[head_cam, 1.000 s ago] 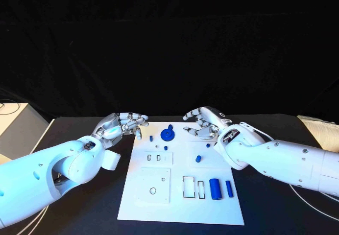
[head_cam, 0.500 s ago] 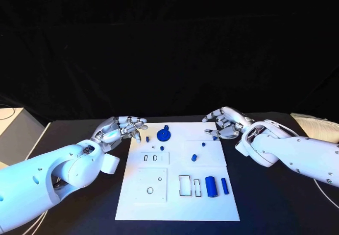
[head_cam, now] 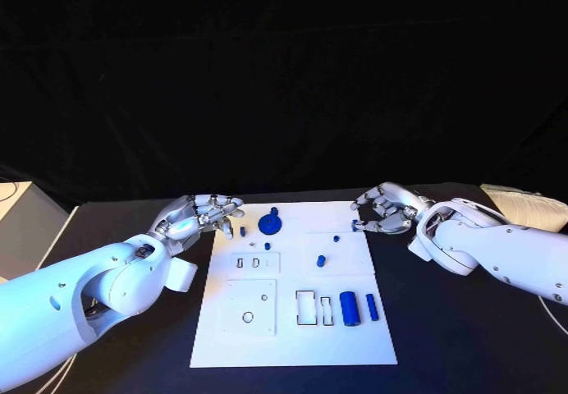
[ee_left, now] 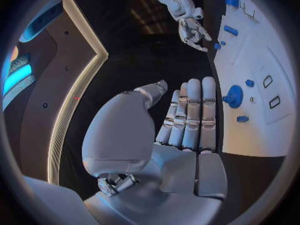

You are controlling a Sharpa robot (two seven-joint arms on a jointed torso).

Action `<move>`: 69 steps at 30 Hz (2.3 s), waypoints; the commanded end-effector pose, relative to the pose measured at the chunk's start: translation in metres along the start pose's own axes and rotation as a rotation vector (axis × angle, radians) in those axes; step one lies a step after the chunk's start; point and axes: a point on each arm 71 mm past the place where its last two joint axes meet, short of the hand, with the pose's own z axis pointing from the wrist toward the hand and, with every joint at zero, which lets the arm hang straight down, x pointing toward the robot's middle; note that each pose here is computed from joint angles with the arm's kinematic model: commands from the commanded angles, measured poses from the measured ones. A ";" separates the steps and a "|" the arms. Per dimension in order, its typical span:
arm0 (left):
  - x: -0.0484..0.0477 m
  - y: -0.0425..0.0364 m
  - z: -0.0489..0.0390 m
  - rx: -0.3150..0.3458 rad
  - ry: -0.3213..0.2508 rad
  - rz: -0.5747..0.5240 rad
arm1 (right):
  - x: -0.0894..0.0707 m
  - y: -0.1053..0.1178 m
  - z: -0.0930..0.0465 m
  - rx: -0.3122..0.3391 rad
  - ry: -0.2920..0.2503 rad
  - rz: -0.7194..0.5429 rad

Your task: Assemble the parts on the task board

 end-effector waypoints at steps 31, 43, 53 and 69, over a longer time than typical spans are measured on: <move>0.0011 -0.0003 -0.0005 0.011 0.017 -0.009 | 0.017 -0.016 0.007 0.074 0.065 -0.039; 0.0007 -0.0002 -0.0007 0.009 0.016 -0.008 | 0.021 -0.017 0.008 0.080 0.073 -0.038; 0.0001 -0.0001 -0.0010 0.007 0.014 -0.007 | 0.021 -0.017 0.009 0.081 0.071 -0.039; -0.0009 0.0005 -0.0012 0.004 0.011 -0.006 | 0.014 -0.015 0.011 0.073 -0.046 -0.058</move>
